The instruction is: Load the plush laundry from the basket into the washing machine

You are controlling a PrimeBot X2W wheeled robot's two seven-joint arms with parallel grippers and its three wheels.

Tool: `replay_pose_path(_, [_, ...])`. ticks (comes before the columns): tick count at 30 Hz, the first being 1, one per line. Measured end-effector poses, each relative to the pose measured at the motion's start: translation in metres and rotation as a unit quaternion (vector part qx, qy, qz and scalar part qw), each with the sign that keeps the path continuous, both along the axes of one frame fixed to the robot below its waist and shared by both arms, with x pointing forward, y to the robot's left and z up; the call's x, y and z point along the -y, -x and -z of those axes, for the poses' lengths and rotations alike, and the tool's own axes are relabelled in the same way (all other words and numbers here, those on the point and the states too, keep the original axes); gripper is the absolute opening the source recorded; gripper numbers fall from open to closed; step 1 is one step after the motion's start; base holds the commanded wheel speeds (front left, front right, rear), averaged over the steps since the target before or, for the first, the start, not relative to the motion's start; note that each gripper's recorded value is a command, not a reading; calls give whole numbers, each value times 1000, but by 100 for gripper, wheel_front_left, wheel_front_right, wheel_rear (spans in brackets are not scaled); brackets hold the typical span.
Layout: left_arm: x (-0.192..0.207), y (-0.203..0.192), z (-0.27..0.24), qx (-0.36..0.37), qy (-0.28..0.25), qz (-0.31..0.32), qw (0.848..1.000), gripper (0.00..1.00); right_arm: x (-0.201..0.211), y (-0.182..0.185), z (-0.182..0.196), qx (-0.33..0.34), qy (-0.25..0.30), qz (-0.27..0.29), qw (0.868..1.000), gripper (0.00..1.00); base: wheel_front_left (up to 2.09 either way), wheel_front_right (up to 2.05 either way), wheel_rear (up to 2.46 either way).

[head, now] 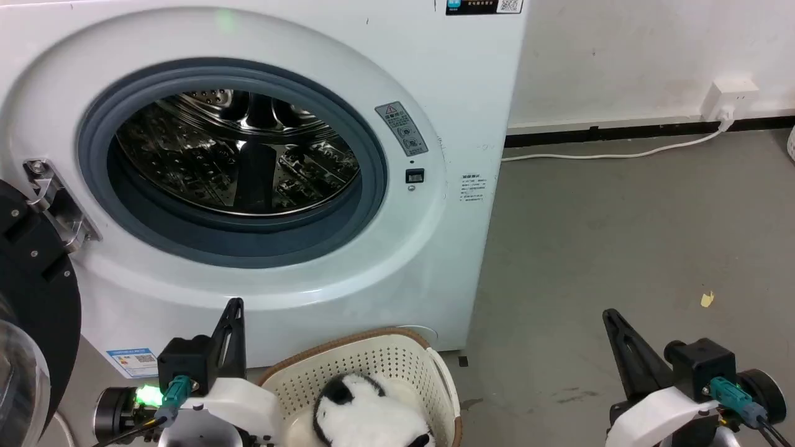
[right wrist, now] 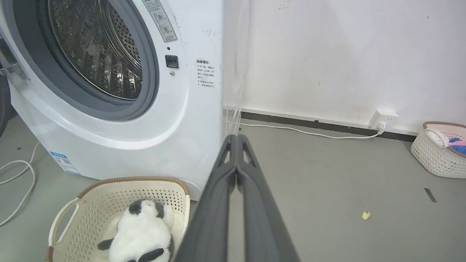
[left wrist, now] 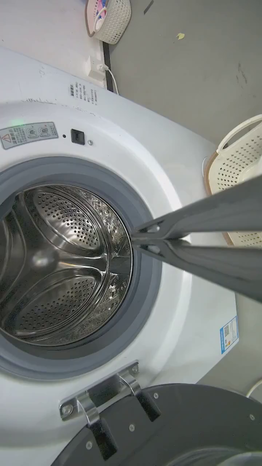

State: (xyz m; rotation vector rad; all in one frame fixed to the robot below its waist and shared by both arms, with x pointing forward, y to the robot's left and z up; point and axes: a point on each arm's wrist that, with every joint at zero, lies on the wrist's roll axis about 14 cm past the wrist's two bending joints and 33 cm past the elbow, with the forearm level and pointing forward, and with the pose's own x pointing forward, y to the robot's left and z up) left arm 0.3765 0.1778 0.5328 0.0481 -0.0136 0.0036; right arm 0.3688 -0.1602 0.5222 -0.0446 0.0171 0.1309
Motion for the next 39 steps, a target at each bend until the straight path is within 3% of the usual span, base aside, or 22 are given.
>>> replay_pose_path(39, [0, 0, 0, 0, 0, 0, 1000, 0, 0, 0, 0, 0, 0, 0, 1000, 0, 0, 0, 0])
